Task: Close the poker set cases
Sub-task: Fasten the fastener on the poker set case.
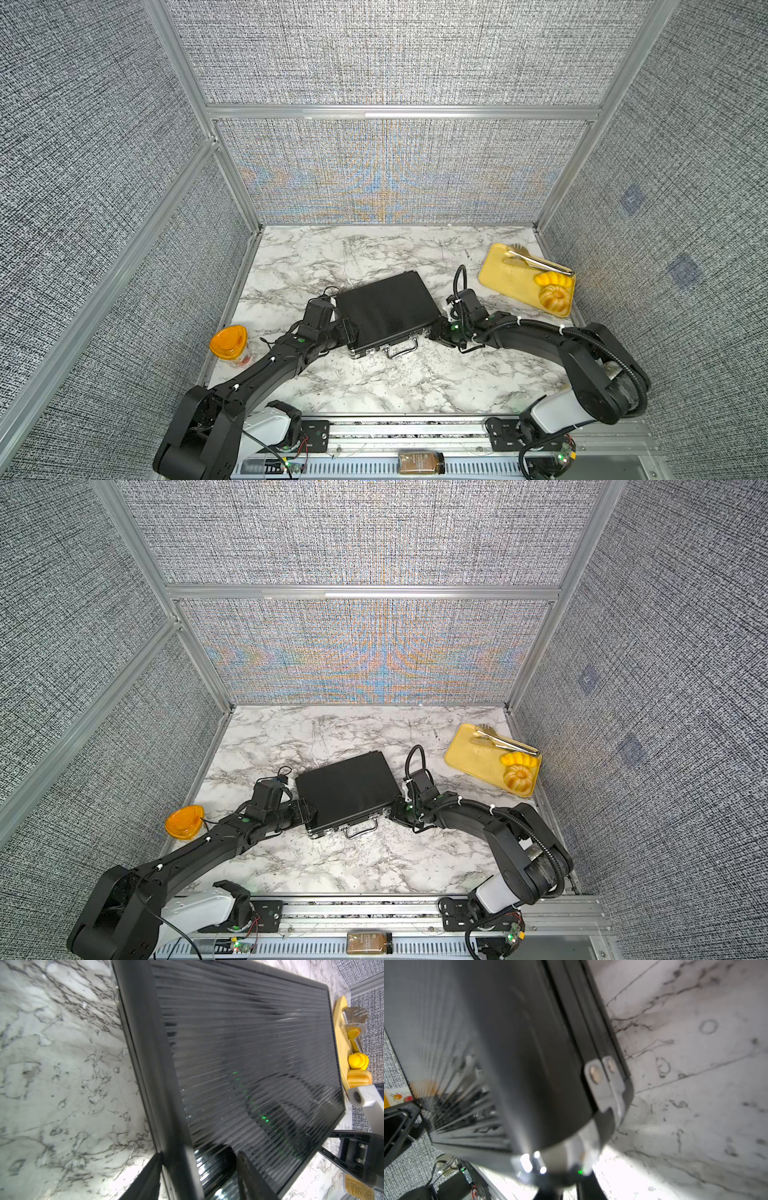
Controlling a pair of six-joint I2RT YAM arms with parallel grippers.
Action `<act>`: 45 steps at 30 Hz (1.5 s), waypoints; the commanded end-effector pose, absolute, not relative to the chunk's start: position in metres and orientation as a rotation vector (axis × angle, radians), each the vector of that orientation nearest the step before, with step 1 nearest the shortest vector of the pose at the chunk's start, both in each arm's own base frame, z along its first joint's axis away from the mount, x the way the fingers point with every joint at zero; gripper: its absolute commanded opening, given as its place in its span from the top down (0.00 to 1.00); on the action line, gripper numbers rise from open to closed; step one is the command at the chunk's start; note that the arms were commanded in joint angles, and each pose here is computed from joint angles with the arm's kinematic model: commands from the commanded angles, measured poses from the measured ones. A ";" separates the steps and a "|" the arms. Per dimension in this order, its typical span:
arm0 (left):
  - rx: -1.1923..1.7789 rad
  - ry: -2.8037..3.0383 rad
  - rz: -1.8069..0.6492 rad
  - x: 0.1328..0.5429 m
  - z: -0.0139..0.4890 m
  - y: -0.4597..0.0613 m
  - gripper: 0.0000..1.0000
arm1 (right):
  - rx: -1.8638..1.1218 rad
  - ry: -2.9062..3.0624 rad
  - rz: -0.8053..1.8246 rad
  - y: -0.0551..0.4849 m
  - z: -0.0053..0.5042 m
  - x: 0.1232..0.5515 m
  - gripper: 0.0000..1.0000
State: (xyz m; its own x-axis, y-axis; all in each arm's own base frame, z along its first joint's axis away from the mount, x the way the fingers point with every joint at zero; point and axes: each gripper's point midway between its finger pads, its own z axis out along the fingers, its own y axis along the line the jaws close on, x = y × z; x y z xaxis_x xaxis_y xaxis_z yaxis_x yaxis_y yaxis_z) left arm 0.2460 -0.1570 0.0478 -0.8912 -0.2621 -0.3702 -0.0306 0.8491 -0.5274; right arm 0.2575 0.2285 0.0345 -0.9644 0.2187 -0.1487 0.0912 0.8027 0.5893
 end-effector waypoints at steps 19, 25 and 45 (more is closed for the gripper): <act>-0.147 2.801 -0.628 0.203 0.014 -0.143 0.44 | 0.549 2.625 0.964 0.224 0.035 0.273 0.84; -0.145 2.807 -0.620 0.202 0.013 -0.142 0.44 | 0.564 2.581 1.018 0.229 0.039 0.278 0.84; -0.143 2.806 -0.620 0.202 0.014 -0.142 0.44 | 0.570 2.487 1.171 0.244 0.048 0.286 0.85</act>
State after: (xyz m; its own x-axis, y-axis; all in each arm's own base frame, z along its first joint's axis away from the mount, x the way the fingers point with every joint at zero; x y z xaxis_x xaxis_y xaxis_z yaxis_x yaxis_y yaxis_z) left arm 0.2464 -0.1567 0.0478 -0.8896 -0.2469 -0.3843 -0.0125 0.8541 -0.5199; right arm 0.2698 0.2274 0.0232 -0.8725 0.4791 -0.0965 0.2817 0.6543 0.7018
